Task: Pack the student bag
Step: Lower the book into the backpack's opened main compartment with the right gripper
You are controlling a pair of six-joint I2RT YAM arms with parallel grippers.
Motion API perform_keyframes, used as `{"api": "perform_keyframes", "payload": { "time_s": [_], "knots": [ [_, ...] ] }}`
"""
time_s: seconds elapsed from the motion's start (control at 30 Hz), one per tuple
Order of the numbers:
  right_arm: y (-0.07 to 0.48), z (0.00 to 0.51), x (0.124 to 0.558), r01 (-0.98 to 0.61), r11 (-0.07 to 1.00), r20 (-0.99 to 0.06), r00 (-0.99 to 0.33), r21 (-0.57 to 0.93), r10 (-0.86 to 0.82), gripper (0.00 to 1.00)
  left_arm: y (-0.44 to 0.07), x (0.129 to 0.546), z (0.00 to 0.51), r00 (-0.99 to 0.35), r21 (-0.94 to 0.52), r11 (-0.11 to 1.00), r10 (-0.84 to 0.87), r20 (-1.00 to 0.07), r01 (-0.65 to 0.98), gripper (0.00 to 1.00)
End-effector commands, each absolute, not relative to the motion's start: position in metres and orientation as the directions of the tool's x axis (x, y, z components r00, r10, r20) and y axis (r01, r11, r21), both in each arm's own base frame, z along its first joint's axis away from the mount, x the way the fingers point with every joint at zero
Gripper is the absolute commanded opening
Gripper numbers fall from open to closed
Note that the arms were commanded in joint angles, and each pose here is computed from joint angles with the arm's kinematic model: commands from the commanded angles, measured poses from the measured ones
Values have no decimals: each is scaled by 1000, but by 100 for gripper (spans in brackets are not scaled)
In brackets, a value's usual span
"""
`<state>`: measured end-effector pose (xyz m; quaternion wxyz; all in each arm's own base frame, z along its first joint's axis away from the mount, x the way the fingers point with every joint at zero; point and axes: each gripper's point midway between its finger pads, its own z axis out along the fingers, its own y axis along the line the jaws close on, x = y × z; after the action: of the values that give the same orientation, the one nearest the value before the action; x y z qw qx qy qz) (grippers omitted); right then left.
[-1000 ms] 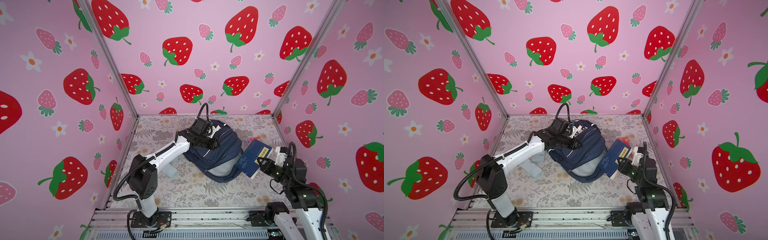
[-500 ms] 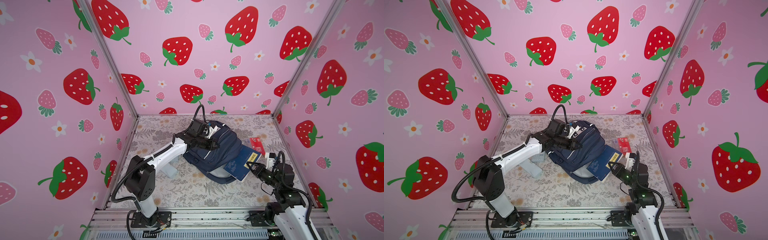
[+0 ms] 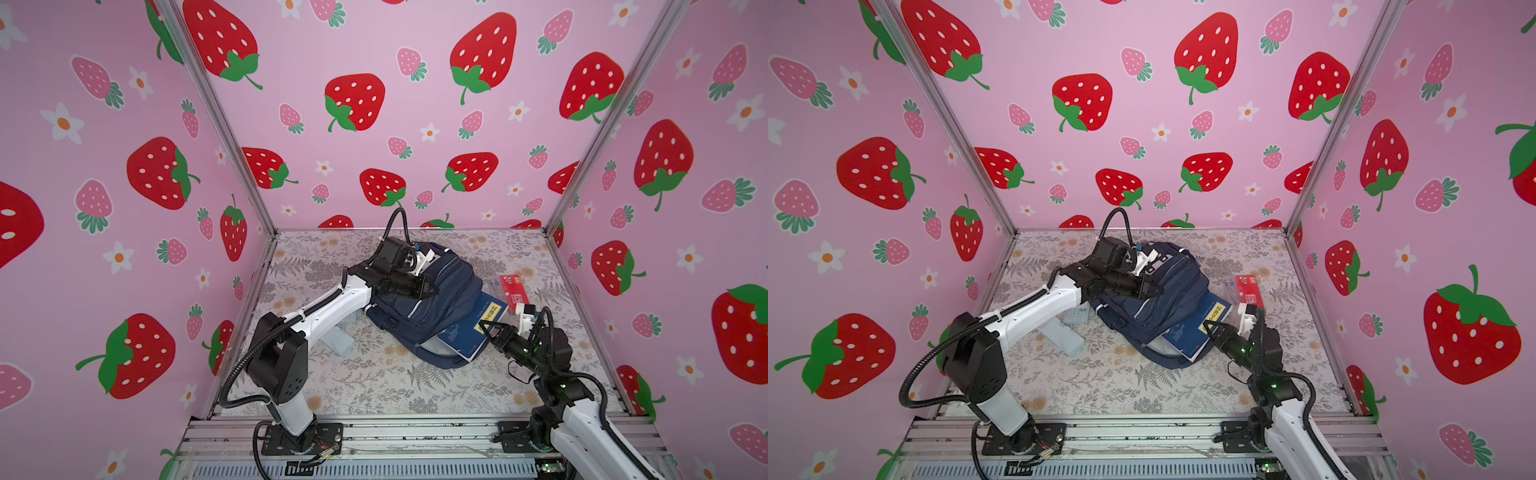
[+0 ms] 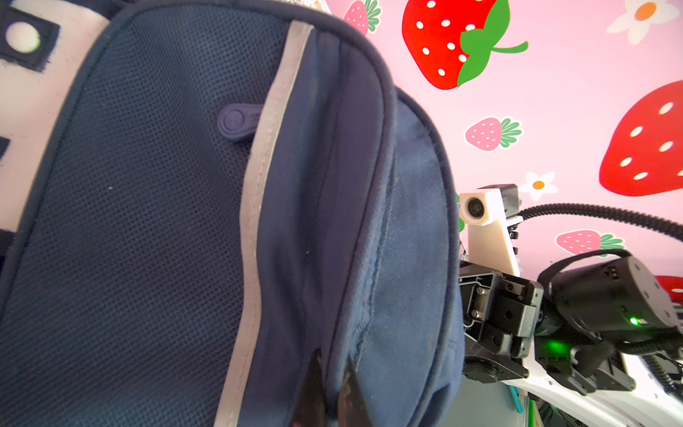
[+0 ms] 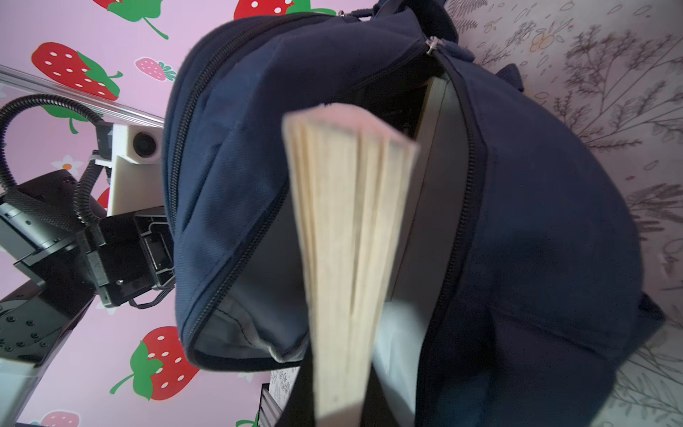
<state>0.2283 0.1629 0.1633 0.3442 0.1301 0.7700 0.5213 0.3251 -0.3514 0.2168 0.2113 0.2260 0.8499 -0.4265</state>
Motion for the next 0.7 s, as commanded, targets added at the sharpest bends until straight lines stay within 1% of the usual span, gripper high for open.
{"api": "perform_keyframes", "payload": {
  "time_s": [0.0,0.13,0.23,0.4,0.47,0.67],
  "knots": [
    [165,201,238,-269,363,-446,-650,892,615,0,-356,322,270,-740,-630,428,155,-655,648,0],
    [170,197,243,-272,366,-451,-637,890,625,0,-358,322,268,-745,-637,424,162,-647,644,0],
    [176,190,247,-255,357,-434,-640,899,634,0,-356,321,270,-742,-633,423,162,-650,648,0],
    [198,183,251,-247,338,-412,-669,908,619,0,-355,320,272,-740,-632,424,161,-653,649,0],
    [209,178,255,-238,349,-412,-681,906,605,0,-356,319,271,-743,-636,421,162,-649,647,0],
    [227,176,276,-229,343,-402,-680,911,613,0,-356,319,270,-745,-636,422,165,-647,646,0]
  ]
}}
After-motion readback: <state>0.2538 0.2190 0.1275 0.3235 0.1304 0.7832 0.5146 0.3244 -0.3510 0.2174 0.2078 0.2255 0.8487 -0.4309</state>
